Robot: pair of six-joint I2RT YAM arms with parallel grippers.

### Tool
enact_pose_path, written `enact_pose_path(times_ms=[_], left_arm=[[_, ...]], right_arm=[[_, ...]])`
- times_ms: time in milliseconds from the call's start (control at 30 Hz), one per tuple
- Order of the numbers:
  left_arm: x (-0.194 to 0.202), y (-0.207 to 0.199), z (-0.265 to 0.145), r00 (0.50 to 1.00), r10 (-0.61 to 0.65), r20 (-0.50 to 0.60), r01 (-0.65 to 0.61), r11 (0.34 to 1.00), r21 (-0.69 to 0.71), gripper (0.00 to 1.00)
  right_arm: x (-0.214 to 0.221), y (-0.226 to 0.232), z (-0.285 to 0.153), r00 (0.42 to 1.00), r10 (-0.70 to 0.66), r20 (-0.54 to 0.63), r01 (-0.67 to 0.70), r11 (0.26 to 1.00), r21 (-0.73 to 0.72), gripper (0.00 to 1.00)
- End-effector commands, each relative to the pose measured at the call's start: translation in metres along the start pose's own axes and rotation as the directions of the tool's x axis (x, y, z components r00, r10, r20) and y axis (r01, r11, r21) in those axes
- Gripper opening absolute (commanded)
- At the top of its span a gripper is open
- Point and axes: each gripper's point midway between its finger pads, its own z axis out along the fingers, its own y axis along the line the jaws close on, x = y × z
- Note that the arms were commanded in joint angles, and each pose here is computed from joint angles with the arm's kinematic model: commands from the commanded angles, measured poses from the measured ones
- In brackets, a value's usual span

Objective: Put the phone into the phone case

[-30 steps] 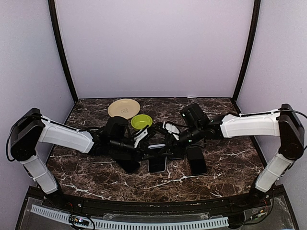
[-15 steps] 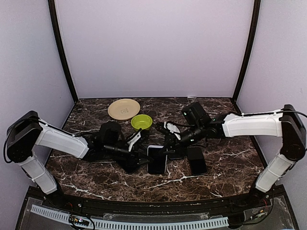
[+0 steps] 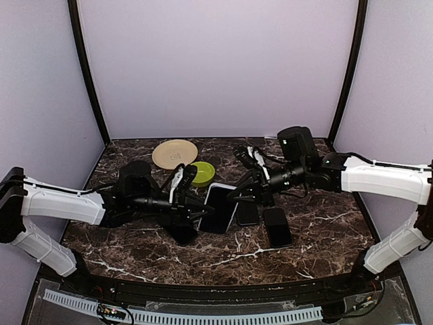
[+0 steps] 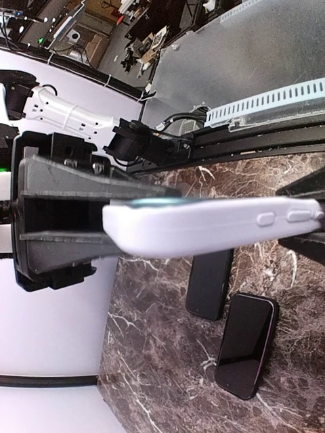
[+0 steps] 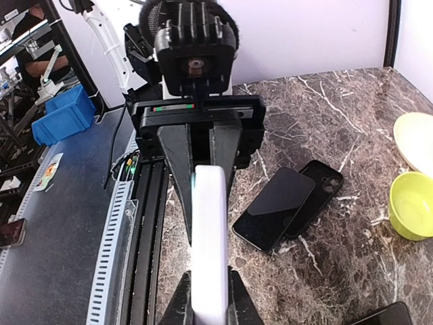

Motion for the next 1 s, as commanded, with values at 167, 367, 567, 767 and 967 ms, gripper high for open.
enact_pose_path(times_ms=[167, 367, 567, 767, 967], left_arm=[[-0.037, -0.009, 0.002, 0.991, 0.13, 0.017, -0.128, 0.988, -0.086, 0.0], [-0.042, -0.012, 0.0, 0.99, 0.141, 0.029, -0.138, 0.987, -0.083, 0.0], [-0.043, -0.014, 0.0, 0.989, 0.143, 0.031, -0.14, 0.987, -0.084, 0.0], [-0.042, -0.014, 0.003, 0.991, 0.131, 0.022, -0.129, 0.989, -0.079, 0.0], [-0.05, -0.009, 0.001, 0.995, 0.094, 0.041, -0.088, 0.988, -0.128, 0.0]], right_arm=[[-0.025, 0.012, 0.01, 0.996, -0.089, -0.001, 0.089, 0.996, -0.021, 0.58], [-0.017, 0.015, 0.023, 0.995, -0.098, -0.034, 0.097, 0.995, -0.039, 0.33], [-0.016, 0.013, 0.025, 0.995, -0.094, -0.045, 0.093, 0.995, -0.033, 0.15], [-0.027, 0.019, 0.024, 0.997, -0.076, -0.022, 0.075, 0.995, -0.069, 0.0], [-0.043, 0.014, 0.014, 0.998, -0.058, -0.022, 0.058, 0.998, 0.006, 0.23]])
